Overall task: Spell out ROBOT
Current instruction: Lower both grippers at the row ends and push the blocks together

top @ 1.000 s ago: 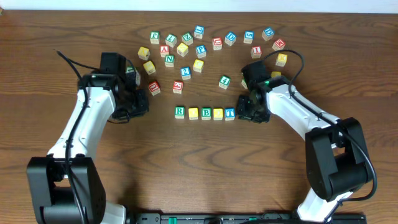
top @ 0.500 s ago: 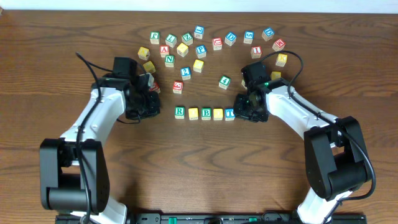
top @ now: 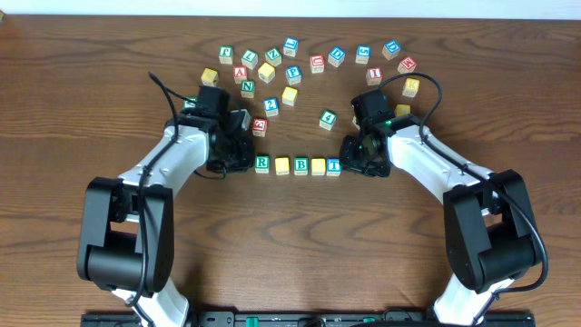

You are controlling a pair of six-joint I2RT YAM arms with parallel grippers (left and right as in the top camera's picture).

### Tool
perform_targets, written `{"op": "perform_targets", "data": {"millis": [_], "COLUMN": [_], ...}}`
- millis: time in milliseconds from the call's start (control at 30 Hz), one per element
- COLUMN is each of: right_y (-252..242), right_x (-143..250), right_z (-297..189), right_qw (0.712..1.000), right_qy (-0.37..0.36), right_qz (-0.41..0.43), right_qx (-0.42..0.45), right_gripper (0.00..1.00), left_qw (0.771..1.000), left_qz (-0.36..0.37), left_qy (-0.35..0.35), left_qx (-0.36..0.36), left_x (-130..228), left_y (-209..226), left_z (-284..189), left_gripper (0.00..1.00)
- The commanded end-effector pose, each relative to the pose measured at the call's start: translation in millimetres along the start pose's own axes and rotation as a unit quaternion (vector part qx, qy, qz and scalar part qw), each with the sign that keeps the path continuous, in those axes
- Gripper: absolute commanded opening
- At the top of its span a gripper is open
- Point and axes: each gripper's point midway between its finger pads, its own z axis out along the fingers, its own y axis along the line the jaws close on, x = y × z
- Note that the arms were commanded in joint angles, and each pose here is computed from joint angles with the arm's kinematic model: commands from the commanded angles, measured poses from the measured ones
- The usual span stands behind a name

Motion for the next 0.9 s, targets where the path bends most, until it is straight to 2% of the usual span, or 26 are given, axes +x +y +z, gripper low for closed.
{"op": "perform_targets", "data": {"millis": [0,367,867], "right_y": [1.6,8.7,20.0], "right_x": [5.8,2.9,1.4], "right_z": [4.3,5.0,5.8], "right_qw": [1.0,1.0,1.0], "right_qy": [0.007,-0.002,-0.013], "right_qz": [0.002,-0.006,-0.018], "right_qx": [0.002,-0.007,-0.019], "right_gripper": [0.29,0.29,0.29], "left_qw": [1.0,1.0,0.999], "left_qz": [0.013,0.007,0.032], "left_qy": [0.007,0.021,0.024], "left_qx": [0.008,0.006,0.012], "left_x": [4.2,7.4,11.2], "left_y": [-4.4,1.5,-14.5], "left_z": [5.9,19.6,24.9], "left_gripper": [0.08,0.08,0.08]}}
